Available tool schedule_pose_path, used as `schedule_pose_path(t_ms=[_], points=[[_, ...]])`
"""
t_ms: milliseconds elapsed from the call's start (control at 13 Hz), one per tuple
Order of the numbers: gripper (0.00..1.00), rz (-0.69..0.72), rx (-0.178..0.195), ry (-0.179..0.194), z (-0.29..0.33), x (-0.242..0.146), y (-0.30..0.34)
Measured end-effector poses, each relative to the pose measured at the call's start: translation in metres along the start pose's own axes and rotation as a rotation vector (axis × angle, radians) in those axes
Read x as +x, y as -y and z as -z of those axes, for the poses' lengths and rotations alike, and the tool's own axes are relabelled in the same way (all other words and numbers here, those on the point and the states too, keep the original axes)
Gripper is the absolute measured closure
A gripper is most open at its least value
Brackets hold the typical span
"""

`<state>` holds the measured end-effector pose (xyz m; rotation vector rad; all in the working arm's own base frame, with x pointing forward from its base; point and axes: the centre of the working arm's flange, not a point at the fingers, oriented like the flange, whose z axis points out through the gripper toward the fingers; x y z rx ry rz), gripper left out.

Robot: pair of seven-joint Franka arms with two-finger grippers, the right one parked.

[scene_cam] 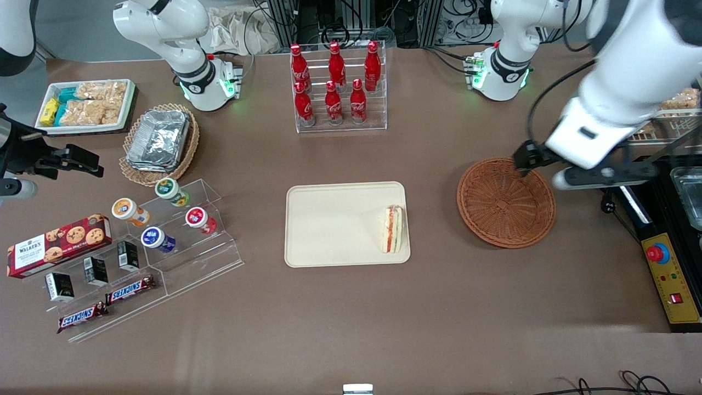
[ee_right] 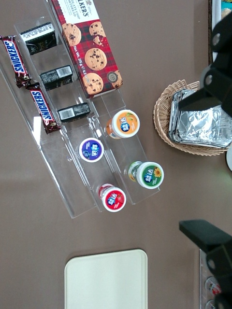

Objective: Place sandwich from basket to tray

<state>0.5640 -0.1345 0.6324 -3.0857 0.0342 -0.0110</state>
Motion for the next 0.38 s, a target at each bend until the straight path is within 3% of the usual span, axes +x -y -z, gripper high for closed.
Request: schedule_pose_path(t_ms=[231,385], points=[[0.0,-0.16,0.004,0.008,0.003,0.003,0.062],[0.0,-0.189,0.006,0.016,0.0,0.005,0.083]])
